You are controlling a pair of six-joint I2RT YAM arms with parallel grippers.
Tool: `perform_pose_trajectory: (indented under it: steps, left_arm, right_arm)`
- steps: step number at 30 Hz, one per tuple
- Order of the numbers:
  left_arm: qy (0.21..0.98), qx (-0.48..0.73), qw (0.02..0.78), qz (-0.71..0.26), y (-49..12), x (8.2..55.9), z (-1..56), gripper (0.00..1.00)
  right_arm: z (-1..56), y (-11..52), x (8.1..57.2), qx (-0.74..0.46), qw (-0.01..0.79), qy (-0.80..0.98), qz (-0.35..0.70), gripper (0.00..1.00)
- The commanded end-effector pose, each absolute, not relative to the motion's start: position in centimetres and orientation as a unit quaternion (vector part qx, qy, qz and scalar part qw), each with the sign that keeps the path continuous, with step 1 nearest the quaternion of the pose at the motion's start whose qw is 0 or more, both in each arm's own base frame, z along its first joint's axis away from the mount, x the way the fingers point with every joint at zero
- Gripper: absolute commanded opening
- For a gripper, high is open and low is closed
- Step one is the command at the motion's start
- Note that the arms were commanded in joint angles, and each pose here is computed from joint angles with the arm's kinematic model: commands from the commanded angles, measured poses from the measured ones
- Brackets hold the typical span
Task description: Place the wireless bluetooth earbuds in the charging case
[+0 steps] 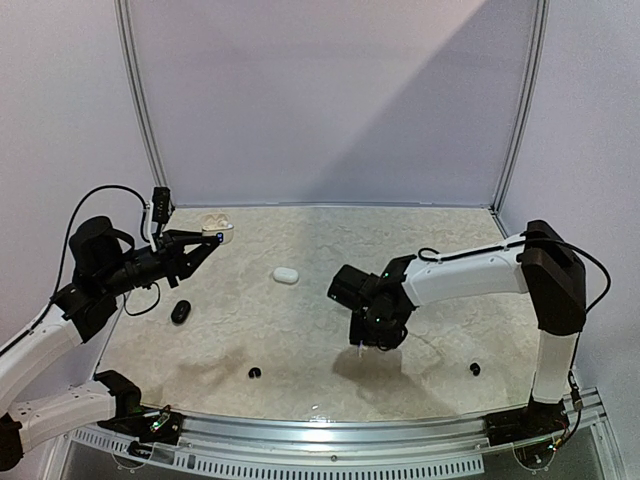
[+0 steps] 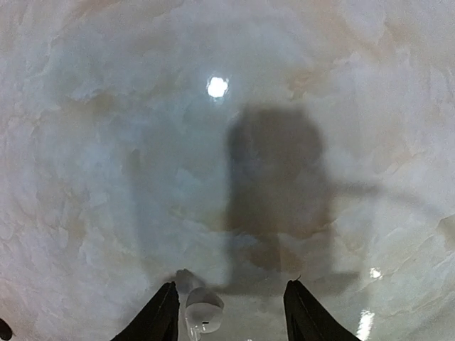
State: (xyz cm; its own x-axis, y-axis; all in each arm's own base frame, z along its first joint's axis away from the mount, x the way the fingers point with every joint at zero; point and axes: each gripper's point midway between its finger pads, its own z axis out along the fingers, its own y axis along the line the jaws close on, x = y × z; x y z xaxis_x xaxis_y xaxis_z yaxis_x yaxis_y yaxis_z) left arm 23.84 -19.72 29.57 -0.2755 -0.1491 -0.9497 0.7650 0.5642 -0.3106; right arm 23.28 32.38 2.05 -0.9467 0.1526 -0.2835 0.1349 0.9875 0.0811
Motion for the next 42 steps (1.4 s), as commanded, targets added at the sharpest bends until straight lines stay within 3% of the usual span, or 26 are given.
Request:
perform_pose_trajectory:
  steps: [1,9,22,42]
  left_arm:
    - [0.681,0.238,0.556,-0.413,-20.2,23.4,29.5,0.00]
    - [0.681,0.241,0.555,-0.412,-20.2,23.4,29.3,0.00]
    - [0.683,0.240,0.553,-0.414,-20.2,23.2,29.0,0.00]
    - [0.682,0.240,0.555,-0.412,-20.2,23.1,29.0,0.00]
  right_arm:
    - [5.0,32.0,23.6,0.030,0.086,0.995,0.035,0.51]
    - [6.1,32.8,23.5,-0.025,0.004,1.000,-0.005,0.56]
    - [2.4,33.6,23.3,-0.010,-0.062,0.998,-0.008,0.47]
    - [0.0,33.3,21.7,-0.001,-0.093,0.996,0.002,0.23]
